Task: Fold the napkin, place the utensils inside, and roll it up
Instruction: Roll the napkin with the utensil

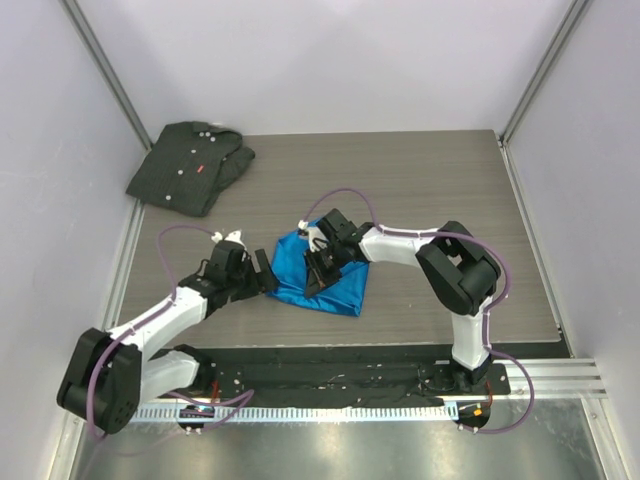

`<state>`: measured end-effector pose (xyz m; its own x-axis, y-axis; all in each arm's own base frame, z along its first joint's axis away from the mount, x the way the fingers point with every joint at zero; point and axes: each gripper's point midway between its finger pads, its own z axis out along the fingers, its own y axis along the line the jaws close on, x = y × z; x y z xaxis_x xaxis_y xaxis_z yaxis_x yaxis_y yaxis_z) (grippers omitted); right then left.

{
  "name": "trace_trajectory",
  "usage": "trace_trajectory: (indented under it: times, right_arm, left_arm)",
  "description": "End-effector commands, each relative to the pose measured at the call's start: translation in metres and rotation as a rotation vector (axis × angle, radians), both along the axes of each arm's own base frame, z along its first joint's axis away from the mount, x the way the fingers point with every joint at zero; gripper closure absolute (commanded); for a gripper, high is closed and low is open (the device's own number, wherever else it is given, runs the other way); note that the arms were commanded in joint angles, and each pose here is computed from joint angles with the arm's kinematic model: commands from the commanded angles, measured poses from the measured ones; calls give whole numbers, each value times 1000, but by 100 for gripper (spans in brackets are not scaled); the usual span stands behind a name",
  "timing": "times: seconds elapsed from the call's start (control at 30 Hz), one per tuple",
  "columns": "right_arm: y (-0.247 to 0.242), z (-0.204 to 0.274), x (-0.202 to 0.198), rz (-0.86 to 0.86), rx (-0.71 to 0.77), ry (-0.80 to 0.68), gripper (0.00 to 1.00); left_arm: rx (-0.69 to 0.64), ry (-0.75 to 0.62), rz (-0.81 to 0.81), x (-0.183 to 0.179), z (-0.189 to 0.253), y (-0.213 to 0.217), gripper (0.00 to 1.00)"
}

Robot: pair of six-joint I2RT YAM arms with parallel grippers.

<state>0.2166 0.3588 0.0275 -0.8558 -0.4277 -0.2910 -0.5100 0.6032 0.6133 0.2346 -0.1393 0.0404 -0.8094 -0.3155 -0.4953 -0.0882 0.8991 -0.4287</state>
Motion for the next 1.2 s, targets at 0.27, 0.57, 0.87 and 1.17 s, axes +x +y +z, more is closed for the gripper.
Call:
trace_trajectory:
  times: [0.27, 0.57, 0.87, 1.17]
  right_arm:
    - [-18, -37, 8, -21, -110, -6, 95]
    - [-21, -38, 9, -24, -114, 1, 95]
    - [-20, -33, 14, -33, -103, -6, 94]
    - [-19, 47, 34, -26, -46, -177, 68]
  left_arm:
    - [-87, -28, -14, 23, -6, -15, 39]
    - [-97, 29, -24, 10, -20, -16, 60]
    - [-98, 75, -57, -1, -27, -18, 94]
    - [-36, 123, -80, -2, -29, -13, 100]
